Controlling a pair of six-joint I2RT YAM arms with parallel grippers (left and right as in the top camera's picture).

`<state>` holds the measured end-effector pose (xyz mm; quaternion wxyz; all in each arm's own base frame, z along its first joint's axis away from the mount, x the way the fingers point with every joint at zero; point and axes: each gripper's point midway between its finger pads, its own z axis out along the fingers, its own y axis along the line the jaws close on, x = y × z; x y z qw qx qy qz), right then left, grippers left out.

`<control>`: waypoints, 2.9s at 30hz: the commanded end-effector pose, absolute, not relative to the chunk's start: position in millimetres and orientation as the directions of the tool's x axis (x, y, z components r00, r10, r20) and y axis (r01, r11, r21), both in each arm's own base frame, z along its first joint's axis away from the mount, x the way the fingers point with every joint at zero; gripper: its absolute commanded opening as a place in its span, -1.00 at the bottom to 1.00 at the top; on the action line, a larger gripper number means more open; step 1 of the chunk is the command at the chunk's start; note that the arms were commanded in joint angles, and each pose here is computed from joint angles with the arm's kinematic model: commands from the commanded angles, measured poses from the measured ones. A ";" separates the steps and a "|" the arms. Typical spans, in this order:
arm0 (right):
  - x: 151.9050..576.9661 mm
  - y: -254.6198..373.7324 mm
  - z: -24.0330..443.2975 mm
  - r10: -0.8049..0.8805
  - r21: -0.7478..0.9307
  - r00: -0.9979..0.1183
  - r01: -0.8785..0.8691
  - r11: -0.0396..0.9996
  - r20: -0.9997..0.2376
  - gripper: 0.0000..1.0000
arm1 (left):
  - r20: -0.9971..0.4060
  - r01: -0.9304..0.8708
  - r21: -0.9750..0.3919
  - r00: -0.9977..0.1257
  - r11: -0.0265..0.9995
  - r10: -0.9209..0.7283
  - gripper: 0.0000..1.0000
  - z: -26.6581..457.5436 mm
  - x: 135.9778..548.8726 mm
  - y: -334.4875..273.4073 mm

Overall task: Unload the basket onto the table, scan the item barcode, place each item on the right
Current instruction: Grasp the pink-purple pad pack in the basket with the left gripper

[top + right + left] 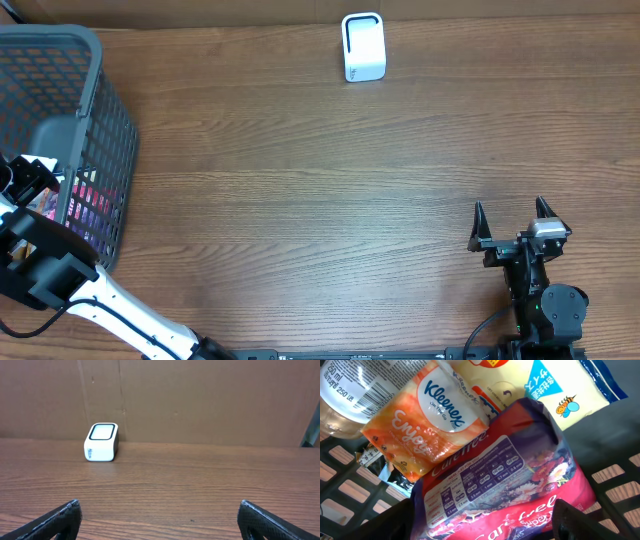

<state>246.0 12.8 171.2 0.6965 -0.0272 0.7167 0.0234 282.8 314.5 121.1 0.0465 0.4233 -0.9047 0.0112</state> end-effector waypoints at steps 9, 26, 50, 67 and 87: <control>246.1 12.9 170.1 -0.009 -0.007 -0.022 -0.070 0.998 -1.000 1.00 | 0.106 -0.749 -0.011 -0.660 0.663 -0.744 1.00 127.0 278.5 309.6; 246.1 12.9 170.1 -0.009 -0.007 -0.022 -0.070 0.998 -1.000 1.00 | -0.213 -0.816 -0.139 -0.528 0.561 -0.822 1.00 258.1 242.4 298.9; 246.1 12.9 170.1 -0.009 -0.007 -0.022 -0.070 0.998 -1.000 1.00 | -0.139 -0.678 -0.170 -0.702 0.715 -0.698 0.96 145.2 270.0 294.7; 246.1 12.9 170.1 -0.009 -0.007 -0.022 -0.070 0.998 -1.000 1.00 | -0.170 -0.677 -0.073 -0.716 0.733 -0.678 0.72 98.3 267.3 311.5; 246.1 12.9 170.1 -0.009 -0.007 -0.022 -0.070 0.998 -1.000 1.00 | -0.111 -0.689 -0.088 -0.711 0.720 -0.694 -0.92 85.9 257.9 298.5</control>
